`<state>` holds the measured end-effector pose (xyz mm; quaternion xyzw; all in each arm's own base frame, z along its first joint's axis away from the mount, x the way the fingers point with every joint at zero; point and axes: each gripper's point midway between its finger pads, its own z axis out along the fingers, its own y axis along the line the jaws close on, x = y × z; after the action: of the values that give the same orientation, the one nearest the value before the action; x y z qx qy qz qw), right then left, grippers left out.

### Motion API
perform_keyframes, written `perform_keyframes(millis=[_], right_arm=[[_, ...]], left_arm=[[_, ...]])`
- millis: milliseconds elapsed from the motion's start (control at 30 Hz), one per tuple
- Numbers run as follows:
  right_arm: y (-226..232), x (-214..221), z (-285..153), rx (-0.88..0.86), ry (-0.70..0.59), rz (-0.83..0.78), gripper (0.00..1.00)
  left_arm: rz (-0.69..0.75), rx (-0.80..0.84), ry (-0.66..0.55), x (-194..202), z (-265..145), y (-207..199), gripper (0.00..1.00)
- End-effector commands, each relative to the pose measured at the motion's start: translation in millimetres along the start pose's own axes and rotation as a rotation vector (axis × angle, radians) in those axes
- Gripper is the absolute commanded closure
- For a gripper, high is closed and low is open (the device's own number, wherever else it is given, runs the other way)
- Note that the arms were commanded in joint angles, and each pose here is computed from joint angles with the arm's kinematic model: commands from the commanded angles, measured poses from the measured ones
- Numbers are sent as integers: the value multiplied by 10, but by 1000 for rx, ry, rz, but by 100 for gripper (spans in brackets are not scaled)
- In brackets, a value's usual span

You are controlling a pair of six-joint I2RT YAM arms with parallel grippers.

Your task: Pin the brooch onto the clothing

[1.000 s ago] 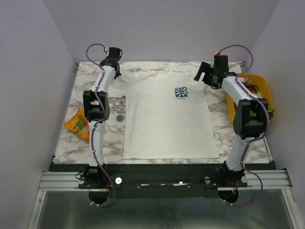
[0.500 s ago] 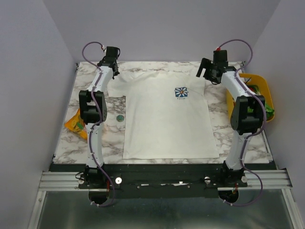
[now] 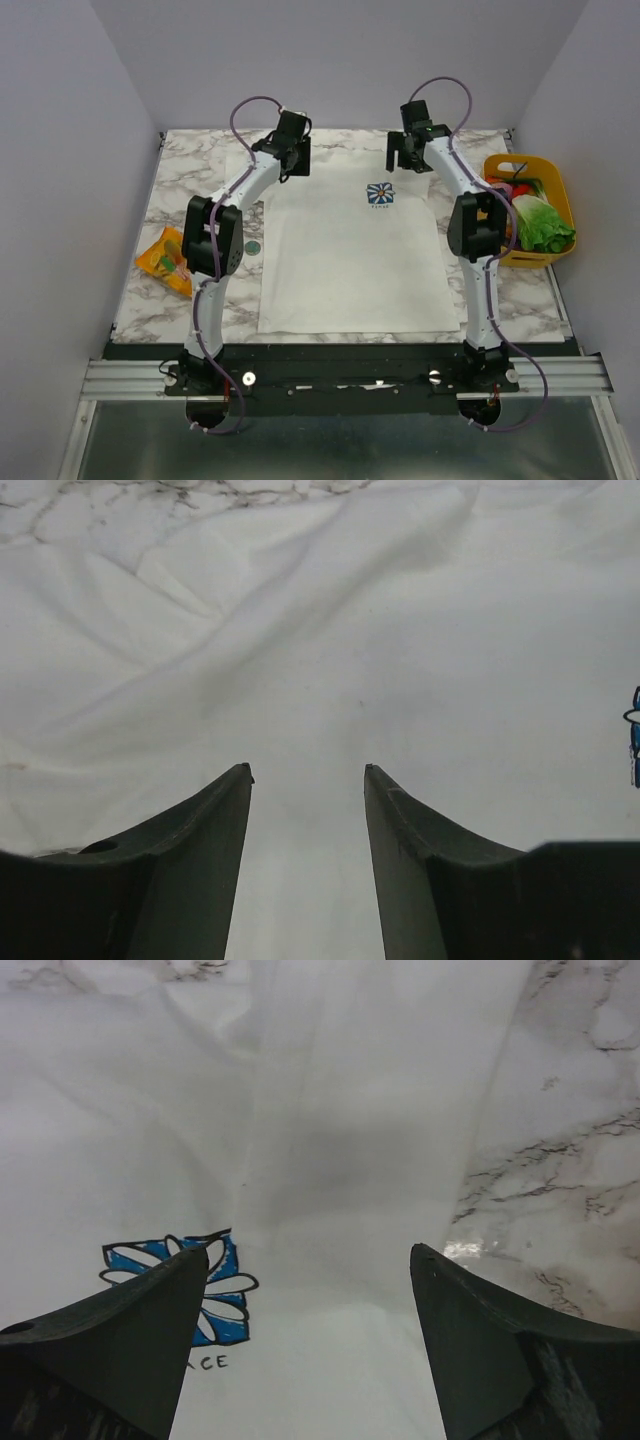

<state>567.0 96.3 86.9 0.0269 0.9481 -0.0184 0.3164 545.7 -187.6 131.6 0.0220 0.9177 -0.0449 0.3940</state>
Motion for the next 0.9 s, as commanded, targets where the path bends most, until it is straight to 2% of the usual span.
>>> perform_keyframes(millis=[0,67,100,267,300,400,833,867], right_arm=[[50,246,60,71,93,-100,11],[43,302,99,79,110,-94,13],[48,324,108,75,117,-95,17],[67,392,172,65,136,-87,20],[65,415,200,68,141,-87,28],[43,406,227,86,136,-95,35],[273,474,396,-30,166,-69,37],[286,491,401,-33,171,-69,42]], left_arm=[[-41,58,84,441,-82,-149,41],[-34,103,84,576,-113,-365,41],[-30,94,115,752,-86,-373,41],[11,111,164,1076,-52,-608,40],[24,117,168,1111,-64,-667,40],[35,123,182,1193,-74,-718,40],[94,194,197,1393,-400,-1048,40],[94,198,198,1400,-419,-1060,40]])
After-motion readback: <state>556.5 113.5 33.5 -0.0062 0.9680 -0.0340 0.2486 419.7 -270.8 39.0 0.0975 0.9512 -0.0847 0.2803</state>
